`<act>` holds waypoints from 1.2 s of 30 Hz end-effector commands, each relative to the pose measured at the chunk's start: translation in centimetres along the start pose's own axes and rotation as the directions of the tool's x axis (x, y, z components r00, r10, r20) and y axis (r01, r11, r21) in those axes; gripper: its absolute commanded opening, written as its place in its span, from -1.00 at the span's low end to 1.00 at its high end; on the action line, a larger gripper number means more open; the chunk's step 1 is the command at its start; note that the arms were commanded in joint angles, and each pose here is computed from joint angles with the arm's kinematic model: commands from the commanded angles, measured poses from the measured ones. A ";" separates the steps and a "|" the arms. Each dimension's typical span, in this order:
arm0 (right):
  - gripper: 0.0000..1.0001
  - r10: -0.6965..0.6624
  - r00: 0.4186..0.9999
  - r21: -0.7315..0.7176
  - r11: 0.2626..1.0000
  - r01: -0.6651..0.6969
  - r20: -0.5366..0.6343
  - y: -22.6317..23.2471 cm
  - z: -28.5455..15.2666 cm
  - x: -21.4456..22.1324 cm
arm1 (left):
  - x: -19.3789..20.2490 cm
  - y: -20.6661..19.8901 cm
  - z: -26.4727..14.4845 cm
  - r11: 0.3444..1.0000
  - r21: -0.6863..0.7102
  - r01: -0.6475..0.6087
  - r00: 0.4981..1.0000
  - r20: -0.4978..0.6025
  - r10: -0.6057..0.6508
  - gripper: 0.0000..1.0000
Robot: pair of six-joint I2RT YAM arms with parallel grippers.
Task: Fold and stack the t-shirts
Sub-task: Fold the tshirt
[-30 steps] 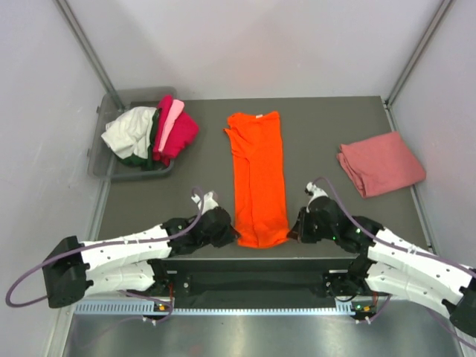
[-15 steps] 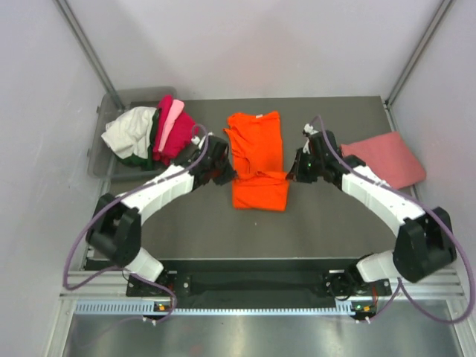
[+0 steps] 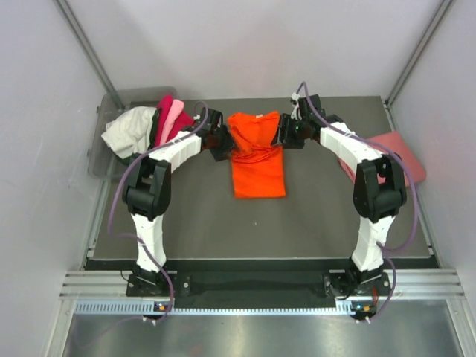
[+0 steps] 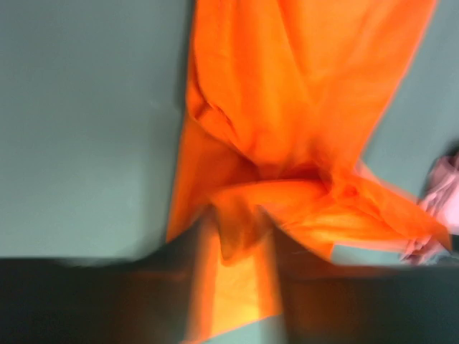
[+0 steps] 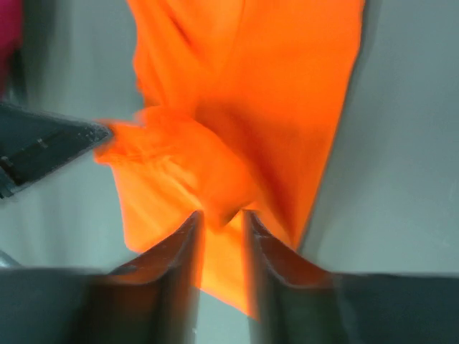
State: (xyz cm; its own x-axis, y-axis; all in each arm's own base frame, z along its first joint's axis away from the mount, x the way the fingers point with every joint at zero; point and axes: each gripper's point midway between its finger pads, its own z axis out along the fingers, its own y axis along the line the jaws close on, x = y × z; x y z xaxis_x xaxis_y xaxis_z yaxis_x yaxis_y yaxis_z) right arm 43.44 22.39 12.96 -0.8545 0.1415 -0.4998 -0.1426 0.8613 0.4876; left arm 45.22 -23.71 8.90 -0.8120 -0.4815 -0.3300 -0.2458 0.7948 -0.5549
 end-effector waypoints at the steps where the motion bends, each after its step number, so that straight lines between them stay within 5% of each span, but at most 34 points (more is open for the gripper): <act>1: 0.21 0.002 0.999 0.004 1.000 -0.002 0.039 -0.3 -0.3 -3.3 | -2.2 -1.3 -0.1 0.998 0.043 -0.036 0.999 -0.002 0.036 0.33; 3: 0.43 -0.009 0.996 0.020 1.000 0.008 0.087 -0.6 -1.4 -3.9 | -2.7 -1.0 -0.7 0.998 0.023 -0.056 0.998 0.026 0.055 0.87; 4: 0.59 -0.021 0.995 0.026 0.999 0.019 0.102 -0.8 -1.7 -3.9 | -2.8 -0.9 -1.5 0.997 0.026 -0.078 0.996 0.055 0.076 0.97; 11: 0.62 -0.056 0.980 0.040 0.998 0.049 0.193 -2.4 -4.8 -0.8 | 0.1 1.6 -5.4 0.990 0.039 -0.138 0.987 0.087 0.134 0.97; 16: 0.58 -0.074 0.991 0.011 0.997 0.073 0.115 -3.6 -4.6 4.1 | 3.6 3.0 -7.7 0.980 0.102 -0.171 0.984 0.073 0.164 0.97; 23: -0.06 -0.014 1.000 -0.091 0.996 0.015 0.006 -3.4 -3.4 8.5 | 7.3 4.1 -8.3 0.980 0.146 -0.135 0.991 0.015 0.134 0.74; 36: -0.14 0.019 0.992 -0.113 0.993 -0.033 -0.126 -3.5 -1.4 13.7 | 11.7 5.2 -5.1 0.986 0.153 -0.065 0.989 -0.119 0.084 0.30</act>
State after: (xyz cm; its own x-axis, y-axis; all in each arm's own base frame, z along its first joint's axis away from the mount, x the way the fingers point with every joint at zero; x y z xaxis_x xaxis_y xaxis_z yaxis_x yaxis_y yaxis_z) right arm 31.76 19.61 5.91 -0.9109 0.1066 -0.3986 -0.1503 0.8140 0.5611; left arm 31.16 -21.79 5.39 -0.8896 -0.3653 -0.2742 -0.1421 0.7919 -0.5938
